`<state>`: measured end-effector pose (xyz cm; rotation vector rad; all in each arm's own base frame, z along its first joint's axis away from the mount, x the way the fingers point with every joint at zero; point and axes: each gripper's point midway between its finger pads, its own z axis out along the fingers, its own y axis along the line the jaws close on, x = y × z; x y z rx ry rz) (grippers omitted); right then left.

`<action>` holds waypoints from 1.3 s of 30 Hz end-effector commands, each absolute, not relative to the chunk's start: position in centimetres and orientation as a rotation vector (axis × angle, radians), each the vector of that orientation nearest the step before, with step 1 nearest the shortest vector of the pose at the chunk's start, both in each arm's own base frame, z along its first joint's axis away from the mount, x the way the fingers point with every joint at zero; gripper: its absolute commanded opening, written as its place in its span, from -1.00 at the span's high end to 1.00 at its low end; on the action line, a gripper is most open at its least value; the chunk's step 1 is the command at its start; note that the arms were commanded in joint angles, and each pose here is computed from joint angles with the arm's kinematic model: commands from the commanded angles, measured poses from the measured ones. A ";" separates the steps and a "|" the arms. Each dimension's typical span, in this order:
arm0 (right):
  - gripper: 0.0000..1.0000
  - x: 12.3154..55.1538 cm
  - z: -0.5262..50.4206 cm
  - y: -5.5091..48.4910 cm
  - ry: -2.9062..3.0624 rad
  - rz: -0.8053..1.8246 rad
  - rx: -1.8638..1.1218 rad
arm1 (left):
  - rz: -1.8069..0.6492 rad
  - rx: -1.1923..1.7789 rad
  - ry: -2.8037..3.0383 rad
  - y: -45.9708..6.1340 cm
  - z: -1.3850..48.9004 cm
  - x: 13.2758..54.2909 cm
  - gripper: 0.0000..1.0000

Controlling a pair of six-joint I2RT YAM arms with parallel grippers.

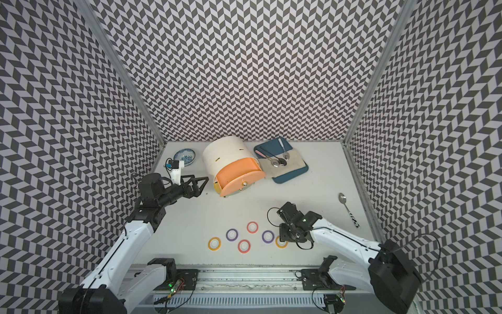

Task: Place the transparent tape into the drawer according to color
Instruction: Pick up the tape at the center of the board.

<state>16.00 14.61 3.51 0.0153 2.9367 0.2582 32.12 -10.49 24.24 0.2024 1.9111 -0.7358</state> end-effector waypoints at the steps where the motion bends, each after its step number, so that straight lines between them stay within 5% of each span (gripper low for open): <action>1: -0.07 16.0 3.2 14.3 2.945 0.223 -0.009 | -0.749 0.220 1.905 -10.8 24.5 31.5 -1.00; 39: 0.56 12.7 -0.7 15.0 3.083 0.031 -0.243 | -0.759 0.212 1.944 -10.8 23.3 30.4 -1.00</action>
